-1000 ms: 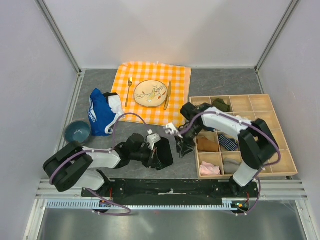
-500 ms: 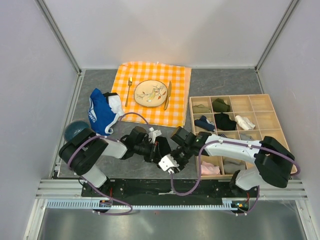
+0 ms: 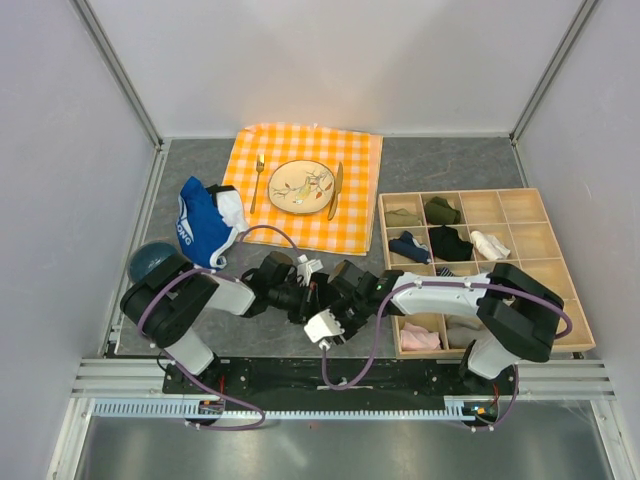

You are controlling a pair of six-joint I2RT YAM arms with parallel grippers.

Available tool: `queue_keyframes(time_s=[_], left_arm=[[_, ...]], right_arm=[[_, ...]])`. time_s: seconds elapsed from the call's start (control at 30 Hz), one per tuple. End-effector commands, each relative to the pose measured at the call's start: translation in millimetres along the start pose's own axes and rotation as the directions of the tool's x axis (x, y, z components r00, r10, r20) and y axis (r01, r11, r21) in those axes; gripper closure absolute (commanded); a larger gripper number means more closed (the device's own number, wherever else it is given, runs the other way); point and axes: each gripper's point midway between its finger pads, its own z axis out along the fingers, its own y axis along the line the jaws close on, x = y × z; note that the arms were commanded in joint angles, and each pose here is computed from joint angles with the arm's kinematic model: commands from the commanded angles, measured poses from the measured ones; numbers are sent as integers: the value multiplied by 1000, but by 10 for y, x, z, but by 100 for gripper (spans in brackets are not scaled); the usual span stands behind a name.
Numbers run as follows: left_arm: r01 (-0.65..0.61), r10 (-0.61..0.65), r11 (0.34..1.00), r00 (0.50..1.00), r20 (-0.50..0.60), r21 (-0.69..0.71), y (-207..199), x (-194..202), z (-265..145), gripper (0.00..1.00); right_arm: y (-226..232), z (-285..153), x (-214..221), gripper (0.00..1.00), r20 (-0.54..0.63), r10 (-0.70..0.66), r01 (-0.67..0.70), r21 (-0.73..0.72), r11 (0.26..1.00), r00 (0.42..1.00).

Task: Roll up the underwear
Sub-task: Roll the underwear to the center of the board.

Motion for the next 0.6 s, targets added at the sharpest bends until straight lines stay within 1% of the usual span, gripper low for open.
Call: queue_keyframes(time_s=[0.0, 0.1, 0.13, 0.2, 0.23, 0.27, 0.3, 0.33, 0.37, 0.43, 0.47, 0.5, 0.53, 0.57], left_arm=[[30, -30, 1000, 998, 55, -7, -7, -107, -55, 96], [42, -40, 999, 995, 95, -10, -3, -150, -117, 93], [33, -33, 999, 993, 116, 2, -51, -188, -144, 93], [36, -36, 999, 988, 148, 3, -50, -213, -201, 87], [10, -13, 1000, 983, 182, 15, -124, -270, -252, 84], [11, -12, 1000, 979, 201, 5, -103, -259, -288, 78], [-4, 7, 1000, 972, 233, -14, -90, -296, -318, 75], [-65, 64, 998, 957, 283, -8, -199, -371, -397, 73], [-80, 82, 997, 949, 304, -21, -183, -346, -431, 69], [-147, 159, 987, 914, 374, -60, -213, -415, -528, 66], [-216, 219, 975, 879, 423, -54, -338, -421, -614, 63], [-247, 257, 965, 846, 466, -84, -354, -468, -669, 62], [-302, 312, 948, 809, 498, -103, -413, -486, -717, 61], [-398, 384, 912, 747, 543, -98, -609, -436, -790, 59]], right_arm=[[9, 82, 135, 54, -52, 11, -11, 1, 1000, 999], [59, 138, 246, 64, -94, 18, -21, -27, 999, 995], [70, 149, 276, 70, -106, 24, -28, -34, 999, 994], [111, 182, 331, 78, -135, 40, -50, -65, 997, 990], [123, 187, 339, 82, -141, 47, -58, -74, 996, 989], [169, 187, 355, 83, -147, 61, -75, -94, 993, 987], [164, 189, 357, 85, -146, 73, -89, -103, 991, 987], [172, 185, 352, 87, -141, 87, -103, -115, 988, 986], [236, 174, 310, 87, -121, 103, -121, -153, 981, 987], [178, 118, 257, 89, -88, 149, -162, -162, 973, 985], [224, 79, 252, 89, -84, 178, -191, -187, 964, 980], [153, 34, 187, 89, -34, 222, -224, -197, 954, 975], [149, 0, 162, 89, -13, 250, -246, -217, 944, 968], [231, -72, 159, 89, -14, 301, -294, -267, 918, 953]])
